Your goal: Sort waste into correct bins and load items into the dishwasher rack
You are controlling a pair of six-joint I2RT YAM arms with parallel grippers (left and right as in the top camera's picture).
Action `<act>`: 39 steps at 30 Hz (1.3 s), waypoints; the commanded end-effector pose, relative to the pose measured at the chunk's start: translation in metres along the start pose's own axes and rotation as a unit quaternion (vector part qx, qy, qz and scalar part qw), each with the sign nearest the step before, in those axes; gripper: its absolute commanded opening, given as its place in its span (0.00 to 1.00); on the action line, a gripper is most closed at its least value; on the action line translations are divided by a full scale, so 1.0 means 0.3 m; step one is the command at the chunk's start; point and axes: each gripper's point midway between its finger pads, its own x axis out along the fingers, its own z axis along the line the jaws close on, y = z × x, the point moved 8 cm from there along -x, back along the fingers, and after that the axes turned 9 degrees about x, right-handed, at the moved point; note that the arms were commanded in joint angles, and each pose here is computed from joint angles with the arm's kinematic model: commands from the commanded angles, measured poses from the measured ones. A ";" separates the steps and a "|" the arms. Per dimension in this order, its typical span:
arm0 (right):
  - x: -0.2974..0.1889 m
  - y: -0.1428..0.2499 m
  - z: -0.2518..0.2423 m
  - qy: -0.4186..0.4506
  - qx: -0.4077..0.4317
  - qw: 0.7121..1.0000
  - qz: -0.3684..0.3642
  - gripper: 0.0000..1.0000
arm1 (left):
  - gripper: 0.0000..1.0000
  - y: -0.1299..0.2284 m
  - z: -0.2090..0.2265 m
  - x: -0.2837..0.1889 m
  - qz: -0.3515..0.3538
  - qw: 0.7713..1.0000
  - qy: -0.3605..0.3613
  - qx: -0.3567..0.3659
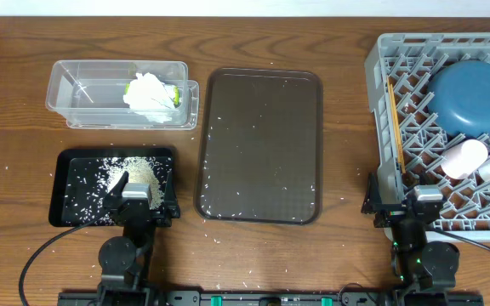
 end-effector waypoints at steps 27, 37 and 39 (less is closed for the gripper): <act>-0.001 0.018 0.009 -0.014 -0.029 0.999 0.015 0.99 | 0.88 0.044 -0.005 0.005 0.023 1.000 -0.001 0.008; -0.001 0.018 0.009 -0.014 -0.029 0.999 0.015 0.99 | 0.88 0.044 -0.005 0.005 0.023 1.000 -0.001 0.008; -0.001 0.018 0.009 -0.014 -0.029 0.999 0.015 0.99 | 0.88 0.044 -0.005 0.005 0.023 1.000 0.000 0.008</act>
